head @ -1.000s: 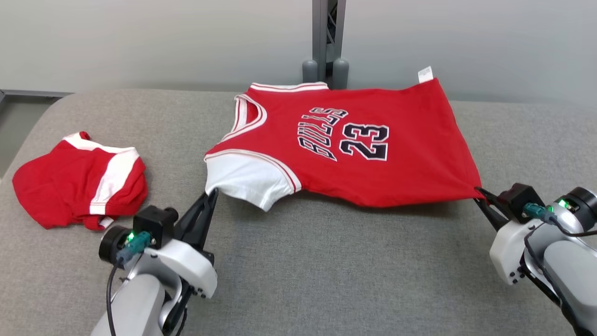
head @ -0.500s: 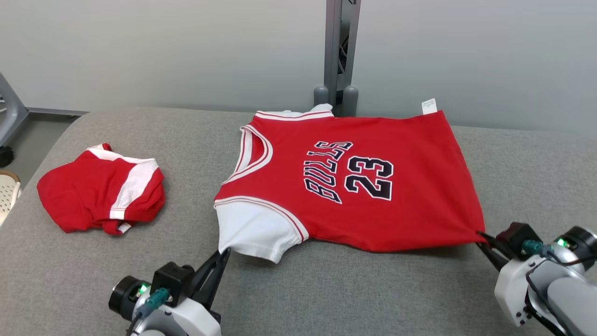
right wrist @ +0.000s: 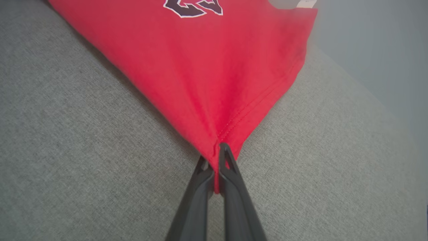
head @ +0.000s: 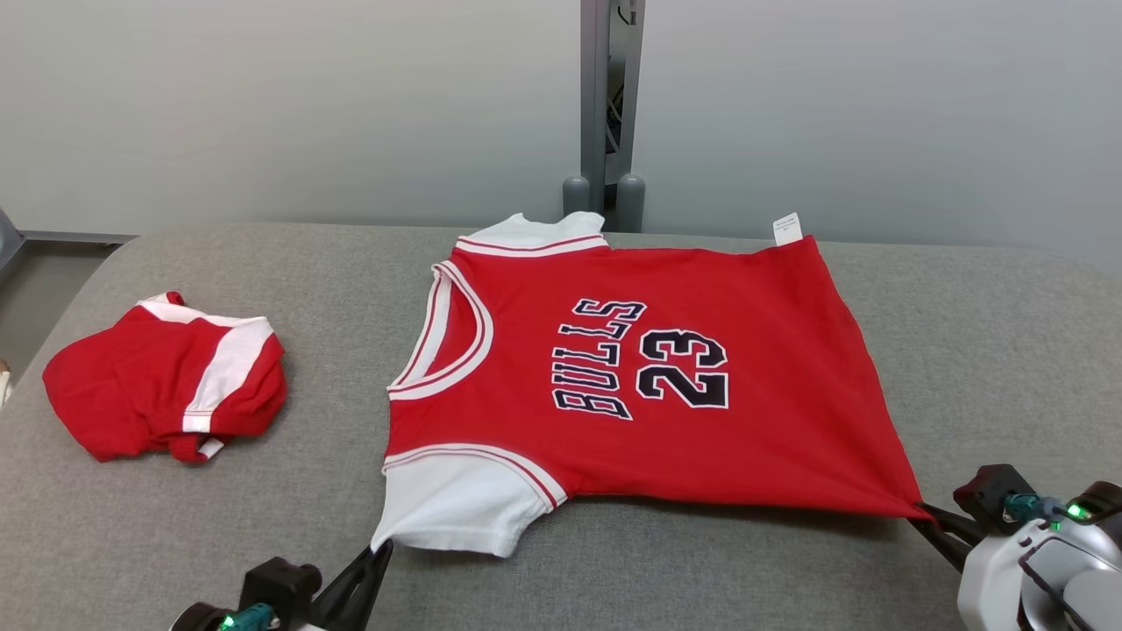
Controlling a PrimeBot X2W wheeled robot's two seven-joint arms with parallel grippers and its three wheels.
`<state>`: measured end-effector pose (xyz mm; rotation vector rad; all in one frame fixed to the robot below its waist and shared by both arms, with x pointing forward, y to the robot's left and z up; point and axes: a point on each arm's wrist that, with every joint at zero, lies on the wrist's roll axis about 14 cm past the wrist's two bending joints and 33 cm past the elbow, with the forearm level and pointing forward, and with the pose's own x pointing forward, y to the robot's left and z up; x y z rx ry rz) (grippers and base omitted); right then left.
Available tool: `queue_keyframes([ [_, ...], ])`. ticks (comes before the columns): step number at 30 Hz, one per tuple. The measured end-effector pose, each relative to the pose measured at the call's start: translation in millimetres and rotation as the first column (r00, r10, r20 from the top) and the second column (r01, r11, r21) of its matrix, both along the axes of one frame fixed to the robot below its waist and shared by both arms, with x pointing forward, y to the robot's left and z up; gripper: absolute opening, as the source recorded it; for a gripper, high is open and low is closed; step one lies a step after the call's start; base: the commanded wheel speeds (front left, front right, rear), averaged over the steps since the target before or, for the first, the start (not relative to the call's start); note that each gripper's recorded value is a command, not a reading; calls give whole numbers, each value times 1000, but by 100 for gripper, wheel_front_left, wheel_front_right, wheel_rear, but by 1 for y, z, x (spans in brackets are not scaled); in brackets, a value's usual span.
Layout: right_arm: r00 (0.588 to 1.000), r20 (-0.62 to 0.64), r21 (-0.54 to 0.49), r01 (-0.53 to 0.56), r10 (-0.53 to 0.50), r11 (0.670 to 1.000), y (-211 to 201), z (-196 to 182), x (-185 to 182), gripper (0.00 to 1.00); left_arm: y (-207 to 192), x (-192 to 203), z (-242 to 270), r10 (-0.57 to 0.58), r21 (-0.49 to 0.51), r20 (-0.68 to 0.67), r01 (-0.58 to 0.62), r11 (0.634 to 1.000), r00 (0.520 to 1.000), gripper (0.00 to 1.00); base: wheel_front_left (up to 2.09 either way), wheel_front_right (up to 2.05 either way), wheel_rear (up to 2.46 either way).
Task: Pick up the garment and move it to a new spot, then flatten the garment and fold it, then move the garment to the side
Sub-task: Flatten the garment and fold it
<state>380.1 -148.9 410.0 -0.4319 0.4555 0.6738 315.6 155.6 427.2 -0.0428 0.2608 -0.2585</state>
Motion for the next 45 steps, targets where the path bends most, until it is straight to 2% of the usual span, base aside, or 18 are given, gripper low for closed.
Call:
queue_keyframes([
  [2,1000,-7,-3,5,-5,1000,-5,2,-2,0,2,-2,0,20,-42,-19,-21,999,1000,0,0,0,0],
  [5,1000,-16,45,10,-10,999,-2,10,-3,0,-5,-7,0,33,-170,-80,-47,984,996,0,0,0,0],
  [8,1000,-20,107,7,-5,994,6,21,-4,0,-6,-10,6,-6,-176,-102,-12,984,995,0,0,0,0],
  [12,999,-48,98,-21,25,995,7,23,-11,0,-15,-28,-1,-88,-179,-190,54,982,978,0,0,0,0],
  [22,981,-194,101,-8,28,995,6,19,-30,0,-16,-66,-21,-212,-160,-409,158,974,888,0,0,0,0],
  [27,962,-273,107,16,14,994,4,19,-38,0,-16,-81,-21,-256,-183,-474,190,965,842,0,0,0,0],
  [30,953,-302,106,23,10,994,3,19,-42,0,-16,-82,-18,-268,-189,-482,200,961,834,0,0,0,0],
  [40,897,-441,102,65,-14,993,-3,13,-68,0,-23,-94,-5,-326,-276,-501,209,938,802,0,0,0,0],
  [45,850,-526,80,88,-33,993,-9,6,-89,0,-25,-106,-6,-355,-314,-534,210,926,767,0,0,0,0],
])
